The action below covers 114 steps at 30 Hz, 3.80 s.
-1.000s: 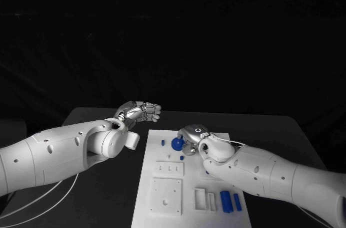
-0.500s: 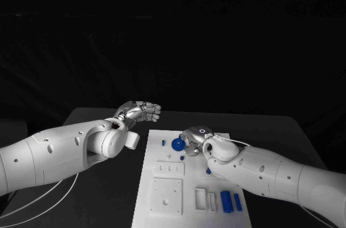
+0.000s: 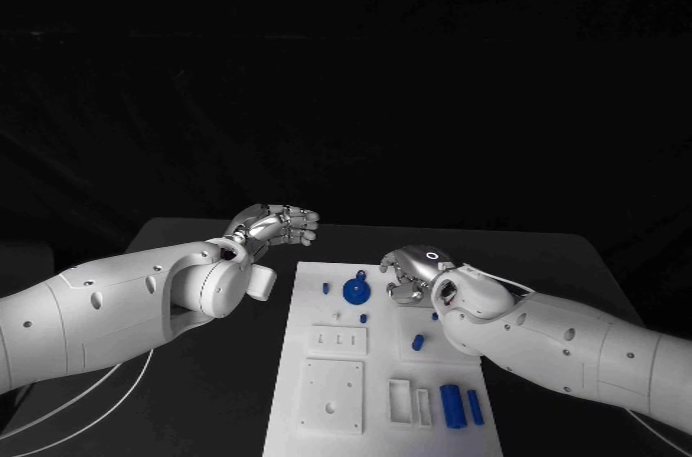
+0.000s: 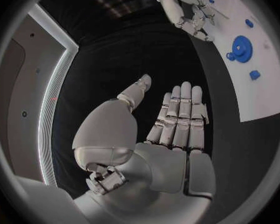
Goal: Assemble the parts on the task board
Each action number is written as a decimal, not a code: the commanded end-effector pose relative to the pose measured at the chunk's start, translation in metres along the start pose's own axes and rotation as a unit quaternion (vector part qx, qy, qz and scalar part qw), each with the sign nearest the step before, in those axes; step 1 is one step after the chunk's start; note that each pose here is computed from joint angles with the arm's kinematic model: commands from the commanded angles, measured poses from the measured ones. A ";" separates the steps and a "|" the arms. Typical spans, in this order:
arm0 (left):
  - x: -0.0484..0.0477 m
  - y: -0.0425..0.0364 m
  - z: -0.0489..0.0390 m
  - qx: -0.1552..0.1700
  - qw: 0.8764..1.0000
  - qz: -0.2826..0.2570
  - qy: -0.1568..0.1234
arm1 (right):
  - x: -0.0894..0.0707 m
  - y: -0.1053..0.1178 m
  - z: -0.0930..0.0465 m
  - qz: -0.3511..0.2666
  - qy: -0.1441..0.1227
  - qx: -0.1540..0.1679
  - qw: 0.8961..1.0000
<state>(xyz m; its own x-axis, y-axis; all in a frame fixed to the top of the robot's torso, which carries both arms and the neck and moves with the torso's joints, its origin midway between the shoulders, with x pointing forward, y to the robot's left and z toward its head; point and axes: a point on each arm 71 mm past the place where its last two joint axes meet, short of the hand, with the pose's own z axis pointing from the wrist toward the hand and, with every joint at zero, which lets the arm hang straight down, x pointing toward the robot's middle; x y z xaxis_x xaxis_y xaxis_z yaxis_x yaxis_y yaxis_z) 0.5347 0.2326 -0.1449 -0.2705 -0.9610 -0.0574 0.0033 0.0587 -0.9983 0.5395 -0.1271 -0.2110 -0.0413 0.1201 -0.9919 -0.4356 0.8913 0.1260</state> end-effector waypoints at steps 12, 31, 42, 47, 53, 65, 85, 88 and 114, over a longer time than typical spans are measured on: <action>-0.0043 -0.0017 -0.0007 0.009 1.000 0.001 -0.001 | -0.044 -0.090 -0.038 0.173 -0.028 0.007 0.984; -0.0027 0.0006 0.0006 0.008 1.000 -0.001 0.003 | -0.010 -0.139 -0.050 0.177 0.022 0.054 0.982; -0.0023 0.0024 0.0004 0.007 1.000 -0.001 0.004 | 0.013 -0.141 -0.048 0.176 0.032 0.069 0.981; -0.0019 0.0025 0.0003 0.006 1.000 -0.002 0.005 | 0.019 -0.142 -0.047 0.178 0.040 0.074 0.980; -0.0020 0.0025 0.0001 0.006 1.000 -0.002 0.005 | 0.024 -0.141 -0.046 0.179 0.043 0.077 0.980; -0.0019 0.0025 -0.0001 0.006 1.000 -0.002 0.005 | 0.029 -0.138 -0.044 0.179 0.042 0.080 0.980; -0.0020 0.0026 -0.0001 0.005 1.000 -0.002 0.006 | 0.029 -0.134 -0.042 0.184 0.036 0.081 0.979; -0.0020 0.0025 -0.0001 0.005 1.000 -0.002 0.006 | 0.029 -0.134 -0.041 0.184 0.035 0.081 0.979; -0.0028 0.0027 -0.0002 0.004 1.000 -0.002 0.005 | 0.029 -0.133 -0.040 0.176 0.029 0.085 0.980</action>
<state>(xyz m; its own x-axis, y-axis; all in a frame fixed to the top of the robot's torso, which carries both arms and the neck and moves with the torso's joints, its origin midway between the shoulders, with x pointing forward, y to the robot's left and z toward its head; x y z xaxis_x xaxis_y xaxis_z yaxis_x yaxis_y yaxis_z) 0.5357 0.2377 -0.1487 -0.2656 -0.9624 -0.0575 -0.0004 0.0597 -0.9982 0.5602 -0.2603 -0.2567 -0.2212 0.4200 -0.8802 -0.2264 0.8558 0.4652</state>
